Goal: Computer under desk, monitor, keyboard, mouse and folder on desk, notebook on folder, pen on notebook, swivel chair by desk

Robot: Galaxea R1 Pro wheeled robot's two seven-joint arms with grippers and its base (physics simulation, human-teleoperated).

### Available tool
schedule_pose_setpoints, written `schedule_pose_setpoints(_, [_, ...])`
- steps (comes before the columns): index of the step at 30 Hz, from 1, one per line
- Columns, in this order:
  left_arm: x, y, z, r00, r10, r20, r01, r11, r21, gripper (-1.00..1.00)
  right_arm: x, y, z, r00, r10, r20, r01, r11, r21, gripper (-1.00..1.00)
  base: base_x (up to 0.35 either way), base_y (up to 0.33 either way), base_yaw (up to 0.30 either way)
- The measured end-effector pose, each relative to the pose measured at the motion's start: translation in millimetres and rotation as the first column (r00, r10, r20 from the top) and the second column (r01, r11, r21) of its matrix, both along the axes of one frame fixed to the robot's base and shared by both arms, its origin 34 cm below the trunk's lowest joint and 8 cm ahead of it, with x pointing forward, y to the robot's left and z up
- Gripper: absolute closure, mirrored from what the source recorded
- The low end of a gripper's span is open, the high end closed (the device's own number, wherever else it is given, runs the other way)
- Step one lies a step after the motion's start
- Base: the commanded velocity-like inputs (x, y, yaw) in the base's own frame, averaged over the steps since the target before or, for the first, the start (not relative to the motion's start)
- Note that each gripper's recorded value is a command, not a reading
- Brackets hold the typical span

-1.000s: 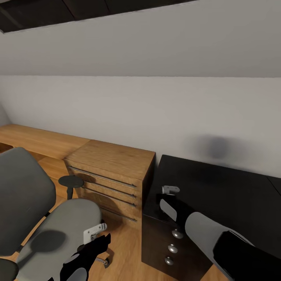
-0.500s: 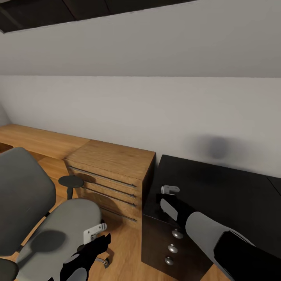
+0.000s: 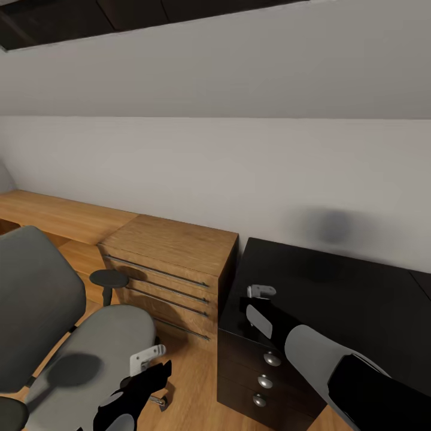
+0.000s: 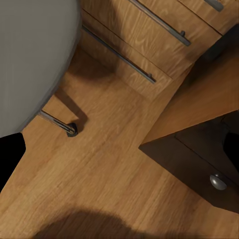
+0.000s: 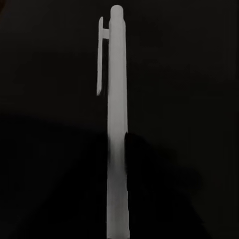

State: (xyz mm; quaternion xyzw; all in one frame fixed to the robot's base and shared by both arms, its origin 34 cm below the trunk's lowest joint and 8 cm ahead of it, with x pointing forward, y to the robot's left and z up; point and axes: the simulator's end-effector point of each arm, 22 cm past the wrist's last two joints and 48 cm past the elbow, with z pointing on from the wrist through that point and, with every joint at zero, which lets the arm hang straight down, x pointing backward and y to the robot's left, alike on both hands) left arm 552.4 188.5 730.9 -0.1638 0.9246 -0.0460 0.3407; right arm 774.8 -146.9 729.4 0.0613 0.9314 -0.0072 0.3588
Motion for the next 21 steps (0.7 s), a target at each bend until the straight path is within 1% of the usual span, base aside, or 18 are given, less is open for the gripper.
schedule_pose_setpoints(2, [0,-1,3,1.0,-0.003,0.0,0.003,1.0,0.001,-1.0,-2,-2,0,1.0,-0.007,-0.009,0.007,1.0,0.0,1.0,0.0,0.0,0.0])
schedule_pose_setpoints(4, [0,-1,6,1.0,-0.004,0.0,0.004,1.0,0.003,-1.0,-4,-1,1,1.0,-0.013,-0.018,0.013,1.0,0.015,1.0,0.0,0.0,0.0])
schedule_pose_setpoints(8, [-1,0,11,1.0,-0.003,-0.002,0.003,1.0,0.005,-1.0,3,-1,15,1.0,-0.011,0.006,0.011,1.0,0.023,1.0,0.0,0.0,0.0])
schedule_pose_setpoints(12, [-1,1,17,1.0,-0.001,-0.003,0.001,1.0,0.007,-1.0,19,-6,45,0.998,0.0,0.066,-0.003,0.999,0.038,1.0,-0.055,0.0,0.0])
schedule_pose_setpoints(14, [-1,1,19,1.0,0.0,-0.005,0.0,1.0,0.007,-1.0,30,-8,67,0.994,0.004,0.11,-0.009,0.999,0.044,1.0,-0.229,0.0,0.0])
schedule_pose_setpoints(16, [-1,1,22,1.0,0.0,-0.007,0.0,1.0,0.007,-1.0,34,-10,79,0.992,0.0,0.13,-0.006,0.999,0.043,1.0,-0.279,0.0,0.0])
schedule_pose_setpoints(18, [-3,3,21,1.0,0.003,-0.015,-0.003,1.0,0.012,-1.0,42,-14,104,0.985,-0.02,0.173,0.015,0.999,0.032,1.0,-0.32,0.0,0.0])
schedule_pose_setpoints(19, [-4,4,19,1.0,0.005,-0.023,-0.005,1.0,0.017,-1.0,46,-17,122,0.978,-0.038,0.206,0.035,0.999,0.022,1.0,-0.33,0.0,0.0])
schedule_pose_setpoints(20, [-4,5,20,1.0,0.005,-0.025,-0.005,1.0,0.018,-1.0,47,-17,129,0.976,-0.043,0.215,0.04,0.999,0.021,1.0,-0.334,0.0,0.0])
schedule_pose_setpoints(21, [-6,6,17,0.999,0.006,-0.035,-0.005,1.0,0.023,-1.0,50,-19,145,0.969,-0.055,0.242,0.052,0.998,0.017,1.0,-0.331,0.0,0.0])
